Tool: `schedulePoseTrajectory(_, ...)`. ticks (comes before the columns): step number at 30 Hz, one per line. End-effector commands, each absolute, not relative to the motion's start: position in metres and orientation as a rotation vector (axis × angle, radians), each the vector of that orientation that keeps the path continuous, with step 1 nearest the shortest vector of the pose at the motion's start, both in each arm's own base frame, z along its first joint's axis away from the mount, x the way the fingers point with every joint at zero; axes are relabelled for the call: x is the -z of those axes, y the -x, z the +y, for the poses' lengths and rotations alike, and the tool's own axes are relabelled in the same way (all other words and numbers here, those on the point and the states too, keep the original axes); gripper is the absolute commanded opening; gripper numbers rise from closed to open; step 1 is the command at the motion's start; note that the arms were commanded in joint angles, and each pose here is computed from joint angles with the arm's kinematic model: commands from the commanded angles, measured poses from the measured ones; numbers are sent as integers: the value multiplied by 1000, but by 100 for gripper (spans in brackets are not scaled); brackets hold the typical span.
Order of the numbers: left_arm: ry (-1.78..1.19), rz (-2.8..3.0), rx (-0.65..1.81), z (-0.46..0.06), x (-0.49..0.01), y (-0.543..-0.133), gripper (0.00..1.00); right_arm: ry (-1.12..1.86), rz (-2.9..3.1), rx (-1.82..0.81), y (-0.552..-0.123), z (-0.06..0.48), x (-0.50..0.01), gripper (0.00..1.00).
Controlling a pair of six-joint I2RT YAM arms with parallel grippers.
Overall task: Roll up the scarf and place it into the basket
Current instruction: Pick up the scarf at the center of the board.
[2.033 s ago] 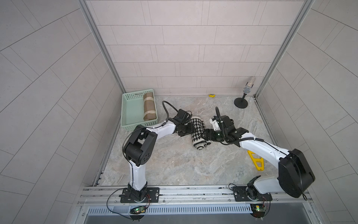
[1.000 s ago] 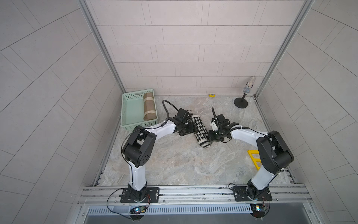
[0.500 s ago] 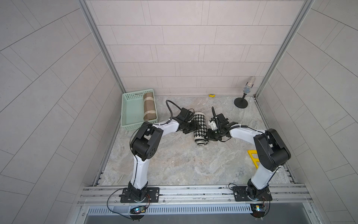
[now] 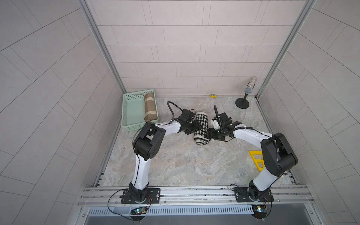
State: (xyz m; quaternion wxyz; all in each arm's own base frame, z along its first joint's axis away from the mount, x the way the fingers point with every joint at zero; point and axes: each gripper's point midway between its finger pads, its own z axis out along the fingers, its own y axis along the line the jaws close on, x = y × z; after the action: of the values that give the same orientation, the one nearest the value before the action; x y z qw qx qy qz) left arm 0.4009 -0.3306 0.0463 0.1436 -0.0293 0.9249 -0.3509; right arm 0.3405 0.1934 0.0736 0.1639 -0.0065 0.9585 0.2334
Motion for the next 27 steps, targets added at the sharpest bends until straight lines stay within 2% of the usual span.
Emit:
schedulePoseTrajectory(1, 110, 2721, 958, -328, -26, -394, 71, 2, 2735, -620, -343, 189, -72, 78)
schedulePoseTrajectory(4, 109, 2721, 963, -328, -27, -394, 71, -18, 2745, -626, -352, 192, -60, 79)
schedulePoseTrajectory(7, 104, 2717, 980, -329, -30, -394, 71, -36, 2783, -609, -357, 191, -42, 71)
schedulePoseTrajectory(11, 82, 2690, 1028, -332, -44, -392, 71, -61, 2812, -625, -360, 192, -22, 47)
schedulePoseTrajectory(13, 60, 2668, 1053, -333, -53, -390, 73, -68, 2818, -647, -360, 194, -18, 41)
schedulePoseTrajectory(20, -28, 2473, 1148, -329, -94, -385, 79, -79, 2802, -684, -360, 197, -20, 40)
schedulePoseTrajectory(27, -136, 2476, 1071, -336, -79, -404, 82, -75, 2801, -709, -357, 199, -23, 40)
